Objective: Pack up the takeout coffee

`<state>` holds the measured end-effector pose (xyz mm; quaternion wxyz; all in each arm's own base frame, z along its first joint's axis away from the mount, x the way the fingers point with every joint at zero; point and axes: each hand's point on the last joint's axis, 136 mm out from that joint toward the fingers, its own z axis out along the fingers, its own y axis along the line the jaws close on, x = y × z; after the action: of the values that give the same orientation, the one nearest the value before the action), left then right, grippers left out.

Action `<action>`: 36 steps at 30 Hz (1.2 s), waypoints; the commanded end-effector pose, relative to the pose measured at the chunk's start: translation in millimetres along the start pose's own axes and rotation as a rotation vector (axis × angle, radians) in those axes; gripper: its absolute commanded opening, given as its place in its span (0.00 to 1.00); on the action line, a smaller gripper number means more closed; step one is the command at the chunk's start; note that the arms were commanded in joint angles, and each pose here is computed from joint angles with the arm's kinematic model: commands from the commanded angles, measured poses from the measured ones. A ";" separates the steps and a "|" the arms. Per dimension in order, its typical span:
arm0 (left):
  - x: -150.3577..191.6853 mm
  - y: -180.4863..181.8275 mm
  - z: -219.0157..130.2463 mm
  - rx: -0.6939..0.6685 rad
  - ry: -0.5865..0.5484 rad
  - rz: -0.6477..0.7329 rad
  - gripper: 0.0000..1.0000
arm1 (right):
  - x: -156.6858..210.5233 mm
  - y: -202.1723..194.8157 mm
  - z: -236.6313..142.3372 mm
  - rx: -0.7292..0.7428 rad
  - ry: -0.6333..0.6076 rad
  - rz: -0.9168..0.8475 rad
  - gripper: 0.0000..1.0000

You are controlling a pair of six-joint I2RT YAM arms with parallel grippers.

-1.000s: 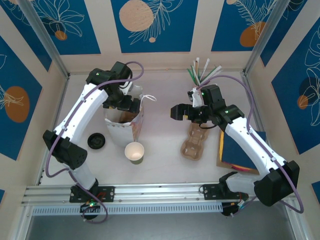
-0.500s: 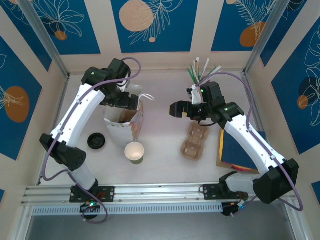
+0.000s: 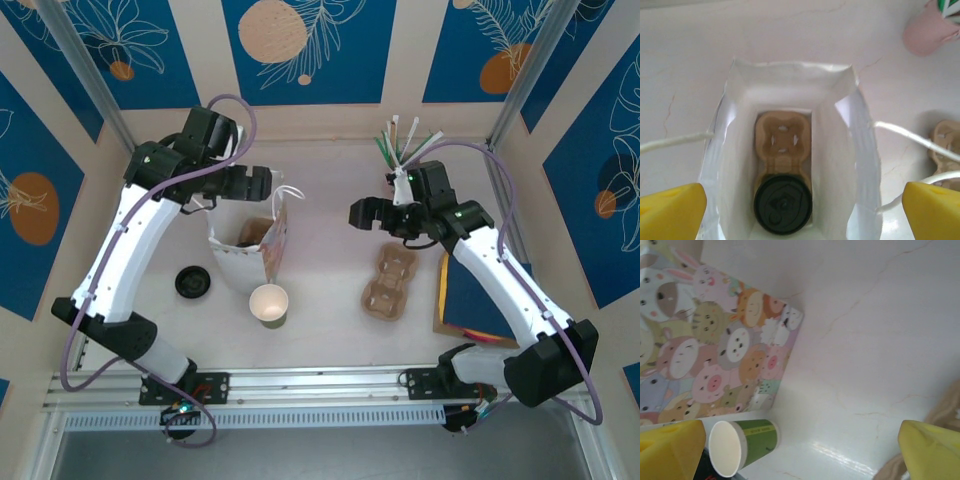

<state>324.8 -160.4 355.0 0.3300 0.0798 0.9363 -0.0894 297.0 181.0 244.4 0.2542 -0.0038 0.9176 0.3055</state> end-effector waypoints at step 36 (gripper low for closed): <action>-77.7 -64.4 3.6 0.263 -0.241 0.082 1.00 | -199.2 -118.7 31.1 0.462 -0.138 0.126 0.48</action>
<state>379.9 -239.2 392.4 0.4079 0.1419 0.8737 -0.2240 510.9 81.9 251.1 0.3065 0.1214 0.9344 0.1347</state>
